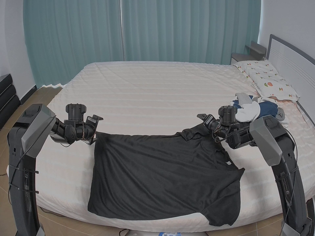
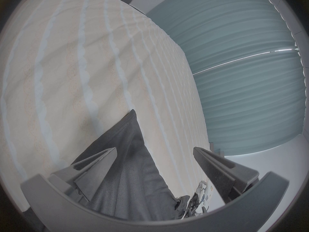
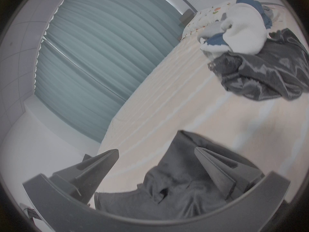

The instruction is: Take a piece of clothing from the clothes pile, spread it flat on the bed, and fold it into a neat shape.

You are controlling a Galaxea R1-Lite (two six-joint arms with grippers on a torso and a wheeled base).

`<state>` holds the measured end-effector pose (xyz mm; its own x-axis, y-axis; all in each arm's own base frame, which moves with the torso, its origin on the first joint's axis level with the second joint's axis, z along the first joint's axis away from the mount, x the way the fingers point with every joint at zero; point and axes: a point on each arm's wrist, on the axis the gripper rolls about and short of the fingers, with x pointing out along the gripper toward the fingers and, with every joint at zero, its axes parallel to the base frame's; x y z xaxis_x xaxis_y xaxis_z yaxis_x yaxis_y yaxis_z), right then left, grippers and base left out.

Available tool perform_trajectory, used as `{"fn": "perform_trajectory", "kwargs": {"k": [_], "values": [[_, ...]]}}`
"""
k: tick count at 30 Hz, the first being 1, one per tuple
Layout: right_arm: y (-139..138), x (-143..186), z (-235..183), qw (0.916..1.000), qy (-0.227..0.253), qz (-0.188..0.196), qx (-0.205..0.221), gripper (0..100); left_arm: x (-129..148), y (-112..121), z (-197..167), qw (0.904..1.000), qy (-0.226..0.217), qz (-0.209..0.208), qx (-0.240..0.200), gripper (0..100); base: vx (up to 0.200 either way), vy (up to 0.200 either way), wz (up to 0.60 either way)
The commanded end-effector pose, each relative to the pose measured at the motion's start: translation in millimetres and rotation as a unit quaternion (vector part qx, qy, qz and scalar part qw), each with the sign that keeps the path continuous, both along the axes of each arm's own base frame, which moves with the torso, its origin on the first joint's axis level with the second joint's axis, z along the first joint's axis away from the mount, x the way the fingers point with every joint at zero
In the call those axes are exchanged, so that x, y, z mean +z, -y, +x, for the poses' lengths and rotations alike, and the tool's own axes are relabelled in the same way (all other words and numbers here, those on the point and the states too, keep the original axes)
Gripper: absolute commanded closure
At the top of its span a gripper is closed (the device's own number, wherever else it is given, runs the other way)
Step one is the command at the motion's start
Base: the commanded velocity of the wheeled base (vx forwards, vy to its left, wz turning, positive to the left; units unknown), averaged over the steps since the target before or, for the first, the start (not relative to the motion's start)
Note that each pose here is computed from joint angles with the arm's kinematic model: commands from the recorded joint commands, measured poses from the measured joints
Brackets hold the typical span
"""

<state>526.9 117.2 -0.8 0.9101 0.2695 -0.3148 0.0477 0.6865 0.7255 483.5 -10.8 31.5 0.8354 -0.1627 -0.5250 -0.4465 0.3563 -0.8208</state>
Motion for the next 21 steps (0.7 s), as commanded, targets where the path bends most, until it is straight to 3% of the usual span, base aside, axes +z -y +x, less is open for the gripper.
{"fn": "perform_trajectory", "kwargs": {"k": [1,7,12,21], "values": [[-11,17,-16,0.9996,-0.010,0.002,0.027,0,-1,0,0,1.0000,-0.001,0.000,0.000,0,0.000,0.000,0.00],[-22,31,-35,0.9963,-0.033,0.011,0.078,0,-1,0,0,1.0000,-0.001,0.000,0.000,0,0.000,0.000,0.00],[-29,19,-40,0.9922,-0.088,0.001,0.088,0,-1,0,0,1.0000,-0.002,0.000,0.000,0,0.000,0.000,0.00],[-45,-7,-28,0.9883,-0.119,-0.006,0.095,0,-1,0,0,1.0000,-0.002,-0.001,0.000,0,0.000,0.000,0.00]]}}
